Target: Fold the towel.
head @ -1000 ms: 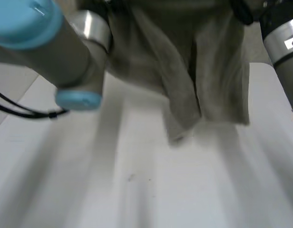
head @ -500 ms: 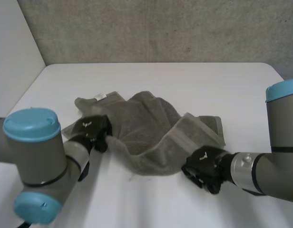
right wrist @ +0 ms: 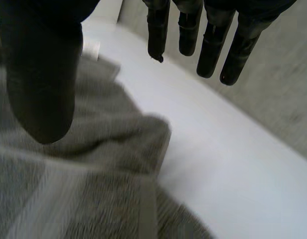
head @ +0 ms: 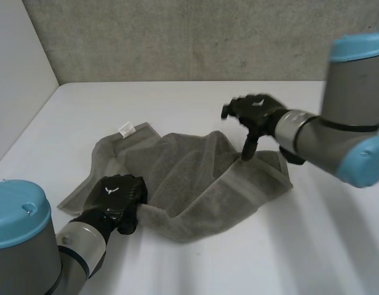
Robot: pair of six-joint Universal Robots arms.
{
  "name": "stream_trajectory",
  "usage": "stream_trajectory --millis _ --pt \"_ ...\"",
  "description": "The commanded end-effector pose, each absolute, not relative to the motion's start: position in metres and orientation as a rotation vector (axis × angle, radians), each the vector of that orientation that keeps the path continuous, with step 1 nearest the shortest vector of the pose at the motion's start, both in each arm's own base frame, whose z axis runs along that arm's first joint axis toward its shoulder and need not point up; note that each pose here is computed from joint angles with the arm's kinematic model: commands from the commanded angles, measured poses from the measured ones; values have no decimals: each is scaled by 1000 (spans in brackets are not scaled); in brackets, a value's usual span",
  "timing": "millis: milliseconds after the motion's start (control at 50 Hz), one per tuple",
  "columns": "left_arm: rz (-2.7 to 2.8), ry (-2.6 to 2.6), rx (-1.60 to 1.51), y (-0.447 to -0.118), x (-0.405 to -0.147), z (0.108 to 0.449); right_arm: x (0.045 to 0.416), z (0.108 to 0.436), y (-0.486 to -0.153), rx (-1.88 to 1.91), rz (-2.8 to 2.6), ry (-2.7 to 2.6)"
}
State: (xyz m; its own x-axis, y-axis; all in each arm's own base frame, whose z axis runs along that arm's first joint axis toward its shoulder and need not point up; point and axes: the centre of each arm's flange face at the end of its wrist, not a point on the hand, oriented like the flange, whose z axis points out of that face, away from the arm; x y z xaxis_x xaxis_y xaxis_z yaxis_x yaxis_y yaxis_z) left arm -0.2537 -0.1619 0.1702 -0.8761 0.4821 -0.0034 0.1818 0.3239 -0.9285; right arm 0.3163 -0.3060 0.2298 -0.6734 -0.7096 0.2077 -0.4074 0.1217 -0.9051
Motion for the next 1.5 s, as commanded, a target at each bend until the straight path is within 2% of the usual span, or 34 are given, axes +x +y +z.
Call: stream_trajectory --millis 20,40,120,380,600,700,740,760,800,940,1180,1400,1500 --pt "1573 -2326 -590 -160 -250 170 334 172 -317 -1376 -1425 2272" --pt "1572 -2325 -591 -160 -250 170 335 161 -319 -1409 -1399 2298" --pt "1574 -2324 -591 -159 -250 170 335 150 -321 -1409 -1371 2317" --pt "1630 -2272 -572 -165 -253 173 333 160 -315 -1393 -1367 2310" --pt "1648 -2272 -553 -170 -251 170 332 146 -309 -1411 -1329 2311" --pt "1675 -2259 -534 -176 -251 168 328 173 -317 -1330 -1438 2289" --pt "1684 -2257 -526 -180 -251 165 322 219 -317 -1195 -1573 2231" --pt "1691 -2258 -517 -184 -251 162 322 219 -317 -1194 -1573 2231" --pt "1697 -2257 -510 -188 -252 158 302 253 -324 -1027 -1666 2221" --pt "1692 -2278 -501 -199 -253 140 267 284 -305 -946 -1706 2171" --pt "1636 -2351 -496 -207 -250 119 200 268 -280 -805 -1788 2198" --pt "1626 -2384 -483 -208 -244 115 136 280 -285 -573 -1960 2179" --pt "1654 -2400 -495 -214 -239 117 128 277 -287 -579 -1932 2163"
